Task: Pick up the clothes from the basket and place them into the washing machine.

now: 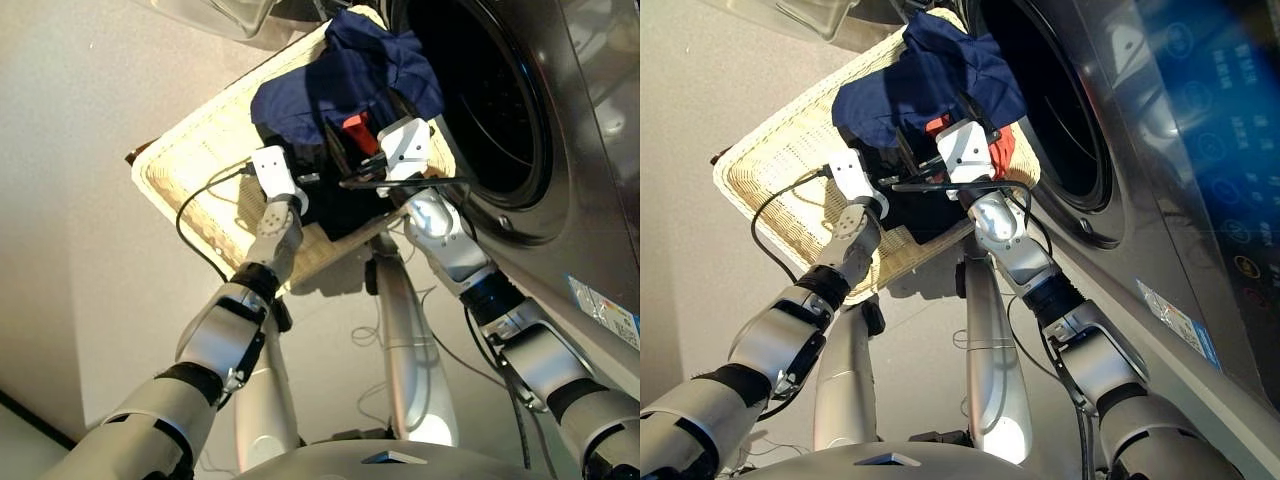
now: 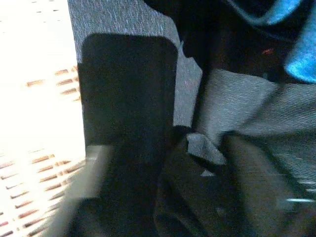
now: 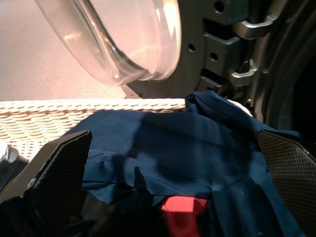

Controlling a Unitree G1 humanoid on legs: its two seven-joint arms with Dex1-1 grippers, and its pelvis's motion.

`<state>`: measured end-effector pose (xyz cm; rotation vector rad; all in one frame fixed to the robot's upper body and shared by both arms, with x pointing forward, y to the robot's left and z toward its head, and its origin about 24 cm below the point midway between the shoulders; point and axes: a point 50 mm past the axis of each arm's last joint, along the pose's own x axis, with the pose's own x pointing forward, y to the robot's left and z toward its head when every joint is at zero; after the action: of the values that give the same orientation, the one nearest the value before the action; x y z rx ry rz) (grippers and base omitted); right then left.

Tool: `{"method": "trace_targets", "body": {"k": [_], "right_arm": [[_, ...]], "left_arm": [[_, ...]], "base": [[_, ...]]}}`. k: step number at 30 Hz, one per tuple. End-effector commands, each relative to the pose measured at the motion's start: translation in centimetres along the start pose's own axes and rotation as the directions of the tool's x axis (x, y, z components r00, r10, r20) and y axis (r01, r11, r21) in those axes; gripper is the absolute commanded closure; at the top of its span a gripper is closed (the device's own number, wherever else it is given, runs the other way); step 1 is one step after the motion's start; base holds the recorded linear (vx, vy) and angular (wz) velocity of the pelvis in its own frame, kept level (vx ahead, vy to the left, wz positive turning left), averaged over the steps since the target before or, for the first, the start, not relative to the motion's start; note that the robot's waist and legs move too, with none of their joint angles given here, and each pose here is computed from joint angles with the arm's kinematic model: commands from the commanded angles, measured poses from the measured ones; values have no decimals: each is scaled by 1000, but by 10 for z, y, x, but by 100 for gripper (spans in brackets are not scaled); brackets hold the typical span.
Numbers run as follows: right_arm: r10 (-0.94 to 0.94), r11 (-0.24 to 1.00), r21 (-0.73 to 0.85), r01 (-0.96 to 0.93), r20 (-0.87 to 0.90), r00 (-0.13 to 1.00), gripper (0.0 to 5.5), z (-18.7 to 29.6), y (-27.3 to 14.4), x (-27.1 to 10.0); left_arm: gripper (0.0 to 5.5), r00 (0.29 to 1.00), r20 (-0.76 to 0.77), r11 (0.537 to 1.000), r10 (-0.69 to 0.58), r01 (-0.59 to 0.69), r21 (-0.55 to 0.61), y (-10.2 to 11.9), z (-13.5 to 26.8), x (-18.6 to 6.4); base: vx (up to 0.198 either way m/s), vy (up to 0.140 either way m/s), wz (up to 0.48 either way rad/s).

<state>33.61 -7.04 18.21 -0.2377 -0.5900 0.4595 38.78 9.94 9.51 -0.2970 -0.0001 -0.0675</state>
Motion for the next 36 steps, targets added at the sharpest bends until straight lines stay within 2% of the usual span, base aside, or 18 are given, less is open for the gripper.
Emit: {"method": "trace_targets", "body": {"k": [1,10,17,24,32,36], "right_arm": [[17,998,53,-25,153,988,0,28,7,11],[19,991,-132,-30,-89,996,0,-25,-4,-9],[113,935,-289,-206,-307,945,0,-68,-1,-36],[252,867,-321,-381,-377,891,0,-79,19,-49],[247,865,-324,-383,-389,888,0,-84,24,-55],[265,859,-315,-404,-402,877,0,-85,24,-58]], "left_arm": [[550,999,47,1000,-1,1,-1,1,9,2],[550,986,151,991,-70,86,-102,-3,22,-4],[550,967,212,970,-142,178,-163,-11,27,-13],[550,959,222,950,-173,222,-218,-19,24,-21],[550,971,181,966,-158,190,-175,-18,12,-23],[550,962,205,959,-178,216,-184,-21,16,-26]], "base": [[0,0,0],[-42,3,8],[0,0,0],[0,0,0],[0,0,0],[0,0,0]]}}
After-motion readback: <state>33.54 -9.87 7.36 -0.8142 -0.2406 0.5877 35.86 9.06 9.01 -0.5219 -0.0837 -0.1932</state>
